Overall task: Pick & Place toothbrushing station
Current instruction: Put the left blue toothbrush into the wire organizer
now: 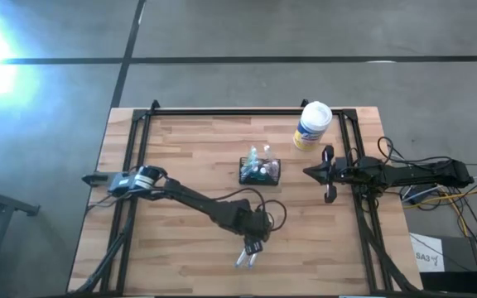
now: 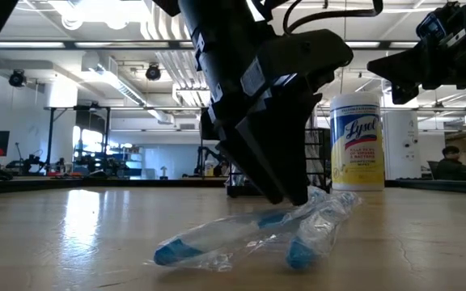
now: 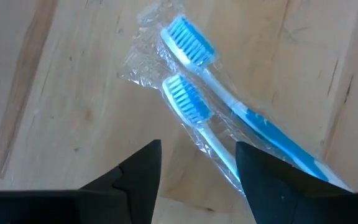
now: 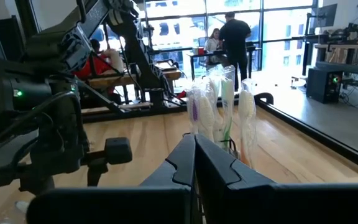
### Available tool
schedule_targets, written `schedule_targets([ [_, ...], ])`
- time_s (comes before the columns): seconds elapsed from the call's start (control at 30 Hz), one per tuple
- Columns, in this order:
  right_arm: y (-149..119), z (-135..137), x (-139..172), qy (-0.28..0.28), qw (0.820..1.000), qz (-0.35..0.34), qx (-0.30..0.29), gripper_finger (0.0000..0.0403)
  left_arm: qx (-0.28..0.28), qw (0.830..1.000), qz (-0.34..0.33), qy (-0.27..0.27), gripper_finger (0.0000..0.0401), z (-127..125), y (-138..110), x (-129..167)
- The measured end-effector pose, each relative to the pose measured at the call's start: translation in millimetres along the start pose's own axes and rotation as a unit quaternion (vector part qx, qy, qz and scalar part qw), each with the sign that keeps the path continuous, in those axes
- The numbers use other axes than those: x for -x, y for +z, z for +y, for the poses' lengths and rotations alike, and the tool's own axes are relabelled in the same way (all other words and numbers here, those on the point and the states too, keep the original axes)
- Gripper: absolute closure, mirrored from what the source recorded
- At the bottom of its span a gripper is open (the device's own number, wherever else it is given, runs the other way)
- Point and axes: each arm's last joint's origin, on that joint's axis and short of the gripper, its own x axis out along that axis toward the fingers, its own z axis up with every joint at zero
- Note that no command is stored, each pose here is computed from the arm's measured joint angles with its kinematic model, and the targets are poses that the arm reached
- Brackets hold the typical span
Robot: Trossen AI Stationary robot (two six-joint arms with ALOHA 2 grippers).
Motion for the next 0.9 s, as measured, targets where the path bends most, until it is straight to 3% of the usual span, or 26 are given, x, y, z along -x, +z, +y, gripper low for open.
schedule_targets([
  [0.4, 0.0, 0.0, 0.0, 0.000, 1.000, 0.000, 0.000, 0.0394, 0.008, 1.000, -0.003, -0.015, 0.0192, -3.8, 4.2, 5.1],
  [0.6, 0.0, 0.0, 0.0, 0.000, 1.000, 0.000, 0.000, 0.0394, 0.008, 1.000, 0.018, 0.002, 0.0192, -1.4, -2.3, -7.2],
  [0.9, 0.0, 0.0, 0.0, 0.000, 1.000, 0.000, 0.000, 0.0394, -0.050, 0.996, 0.061, 0.036, 0.0204, 5.9, -9.8, -10.1],
])
